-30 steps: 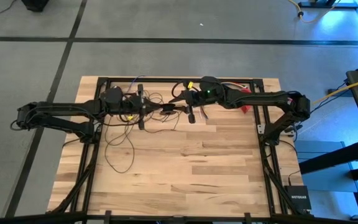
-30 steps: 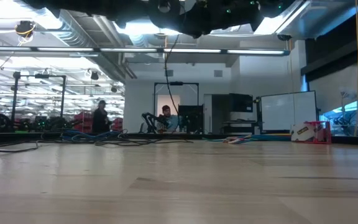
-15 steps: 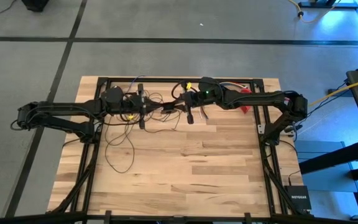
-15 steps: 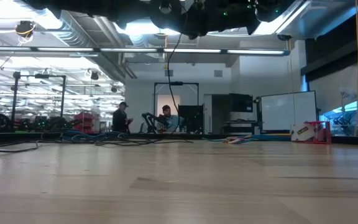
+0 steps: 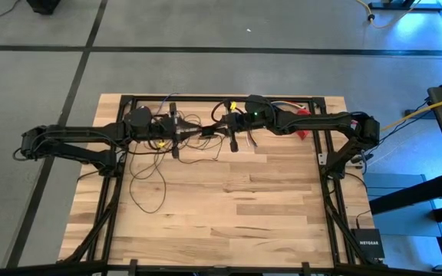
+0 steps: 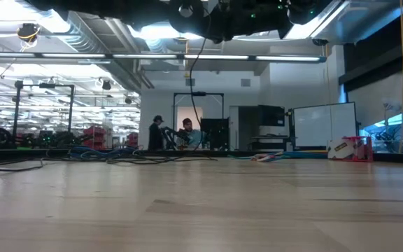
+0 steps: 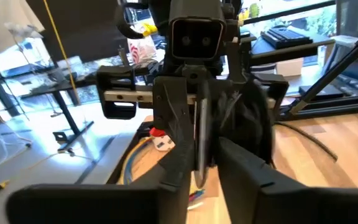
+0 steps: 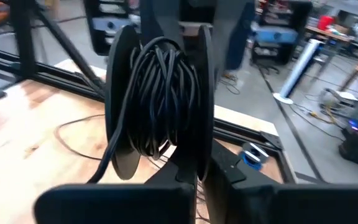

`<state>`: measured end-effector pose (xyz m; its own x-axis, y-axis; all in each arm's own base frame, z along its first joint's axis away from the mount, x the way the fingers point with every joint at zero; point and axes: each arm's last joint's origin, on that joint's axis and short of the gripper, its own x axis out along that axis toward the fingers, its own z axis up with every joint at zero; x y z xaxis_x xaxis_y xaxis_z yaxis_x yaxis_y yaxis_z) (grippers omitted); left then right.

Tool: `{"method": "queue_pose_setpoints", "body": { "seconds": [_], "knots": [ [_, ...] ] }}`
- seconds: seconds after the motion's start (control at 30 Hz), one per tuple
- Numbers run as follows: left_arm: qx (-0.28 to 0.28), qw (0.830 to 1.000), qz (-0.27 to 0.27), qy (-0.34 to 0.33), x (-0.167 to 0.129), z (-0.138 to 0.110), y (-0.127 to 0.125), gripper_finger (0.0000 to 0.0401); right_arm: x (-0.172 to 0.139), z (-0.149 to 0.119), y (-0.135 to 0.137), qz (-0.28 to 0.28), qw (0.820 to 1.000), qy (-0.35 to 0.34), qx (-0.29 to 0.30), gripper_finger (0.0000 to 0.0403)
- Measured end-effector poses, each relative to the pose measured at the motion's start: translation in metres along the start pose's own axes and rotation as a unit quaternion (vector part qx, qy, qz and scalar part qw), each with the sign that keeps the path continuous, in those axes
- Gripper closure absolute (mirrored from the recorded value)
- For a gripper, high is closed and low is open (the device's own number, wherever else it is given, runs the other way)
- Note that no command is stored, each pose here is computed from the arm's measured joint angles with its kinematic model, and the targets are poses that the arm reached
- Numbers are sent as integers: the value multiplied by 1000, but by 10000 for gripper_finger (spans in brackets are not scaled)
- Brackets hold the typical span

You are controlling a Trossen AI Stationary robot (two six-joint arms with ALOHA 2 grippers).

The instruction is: Coiling cords

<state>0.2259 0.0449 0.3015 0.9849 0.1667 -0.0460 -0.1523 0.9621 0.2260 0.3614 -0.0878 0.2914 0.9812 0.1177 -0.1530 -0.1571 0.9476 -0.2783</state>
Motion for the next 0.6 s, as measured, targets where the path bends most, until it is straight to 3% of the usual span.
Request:
{"method": "queue_pose_setpoints", "body": {
  "seconds": [0.17,0.33,0.43,0.6],
  "knots": [
    [25,999,25,-5,-15,10,0,293,-1,0,-3,-42,999,14,3,396],
    [30,996,75,23,-37,15,-1,284,-6,6,-5,-75,997,16,14,394],
    [5,998,51,37,-37,10,-8,287,-8,9,-7,-104,994,13,20,398],
    [1,997,14,71,-12,-21,-26,295,-8,10,-9,-127,992,10,23,395]
  ]
}}
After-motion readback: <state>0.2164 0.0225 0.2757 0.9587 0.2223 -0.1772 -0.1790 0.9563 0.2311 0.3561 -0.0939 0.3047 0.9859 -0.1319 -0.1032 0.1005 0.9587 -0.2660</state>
